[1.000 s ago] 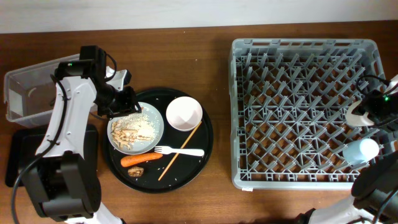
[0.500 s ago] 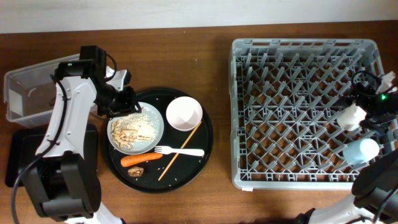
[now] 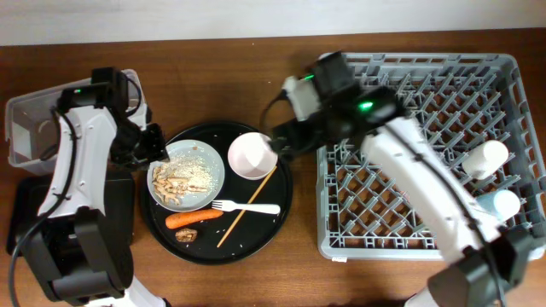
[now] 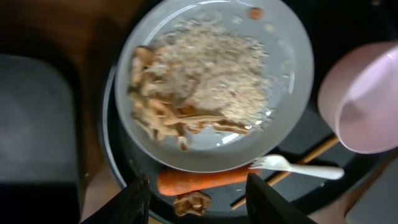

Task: Sort waste into correct bins and load items into the dishwasher rack
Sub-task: 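Grasp the pink bowl on the round tray with the right gripper, then place the pink bowl in the rack's back right corner, then grasp the white plastic fork on the round tray with the right gripper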

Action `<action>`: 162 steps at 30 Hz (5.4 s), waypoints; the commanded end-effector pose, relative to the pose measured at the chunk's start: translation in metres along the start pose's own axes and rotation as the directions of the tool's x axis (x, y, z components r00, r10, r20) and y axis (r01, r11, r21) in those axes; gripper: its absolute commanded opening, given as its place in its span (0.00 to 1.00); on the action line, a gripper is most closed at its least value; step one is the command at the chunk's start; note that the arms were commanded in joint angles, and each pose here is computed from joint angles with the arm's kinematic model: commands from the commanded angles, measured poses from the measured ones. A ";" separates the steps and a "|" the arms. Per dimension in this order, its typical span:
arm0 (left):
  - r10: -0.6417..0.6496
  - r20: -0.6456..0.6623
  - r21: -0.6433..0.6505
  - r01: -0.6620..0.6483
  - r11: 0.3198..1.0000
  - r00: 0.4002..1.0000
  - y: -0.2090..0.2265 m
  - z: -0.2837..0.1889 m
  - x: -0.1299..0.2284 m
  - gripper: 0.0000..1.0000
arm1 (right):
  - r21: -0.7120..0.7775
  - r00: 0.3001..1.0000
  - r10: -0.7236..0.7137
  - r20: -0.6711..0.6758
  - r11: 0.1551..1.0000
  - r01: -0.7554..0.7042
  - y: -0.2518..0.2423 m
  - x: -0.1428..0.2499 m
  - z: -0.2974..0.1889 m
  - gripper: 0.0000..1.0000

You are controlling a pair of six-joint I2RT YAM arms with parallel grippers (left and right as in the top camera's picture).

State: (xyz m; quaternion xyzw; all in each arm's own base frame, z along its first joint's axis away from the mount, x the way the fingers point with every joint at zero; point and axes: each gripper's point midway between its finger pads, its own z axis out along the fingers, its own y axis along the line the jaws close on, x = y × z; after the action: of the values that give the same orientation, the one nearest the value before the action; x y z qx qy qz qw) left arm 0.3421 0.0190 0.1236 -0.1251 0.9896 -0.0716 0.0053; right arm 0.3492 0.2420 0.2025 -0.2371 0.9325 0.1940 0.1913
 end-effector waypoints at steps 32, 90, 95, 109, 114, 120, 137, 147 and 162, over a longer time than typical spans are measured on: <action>-0.023 -0.002 -0.021 0.023 1.000 1.000 0.004 0.002 -0.002 0.49 | 0.350 0.954 0.287 0.088 0.888 -0.300 -0.070 -0.046 0.003 0.04; -0.020 -0.009 0.000 0.020 1.000 1.000 0.000 0.002 0.000 0.50 | 0.823 0.702 0.623 0.345 0.158 -0.545 -0.318 0.085 -0.113 0.99; -0.021 -0.009 0.000 0.021 1.000 1.000 0.000 0.002 0.000 0.51 | 0.669 0.721 0.603 0.342 0.382 -0.637 -0.265 0.060 -0.146 0.99; -0.022 -0.010 -0.015 0.022 1.000 1.000 0.003 0.002 0.000 0.74 | -0.006 0.924 -0.203 -0.325 0.977 0.213 -0.003 0.071 -0.018 0.99; -0.022 -0.010 -0.015 0.022 1.000 1.000 0.003 0.002 0.000 0.75 | -0.102 0.853 -0.382 -0.355 0.923 0.371 0.044 0.100 0.042 0.99; -0.022 -0.010 -0.015 0.022 1.000 1.000 0.003 0.002 0.000 0.75 | -0.162 0.790 -0.550 -0.270 0.835 0.526 0.080 0.134 0.107 0.99; -0.022 -0.010 -0.015 0.022 1.000 1.000 0.003 0.002 0.000 0.75 | -0.098 0.772 -0.559 -0.303 0.824 0.558 0.054 0.164 0.178 0.86; -0.022 -0.010 -0.015 0.022 1.000 1.000 0.003 0.002 0.000 0.75 | -0.097 0.773 -0.560 -0.296 0.823 0.559 0.054 0.162 0.178 0.45; -0.022 -0.010 -0.015 0.022 1.000 1.000 0.003 0.002 0.000 0.75 | -0.097 0.774 -0.559 -0.298 0.824 0.558 0.054 0.162 0.178 0.14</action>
State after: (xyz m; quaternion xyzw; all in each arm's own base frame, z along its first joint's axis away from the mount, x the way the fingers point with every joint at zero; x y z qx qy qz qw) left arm 0.3407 0.0222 0.1233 -0.1344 0.9888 -0.0649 0.0026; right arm 0.2427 0.3107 0.0034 -0.5324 0.8347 0.0900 0.1080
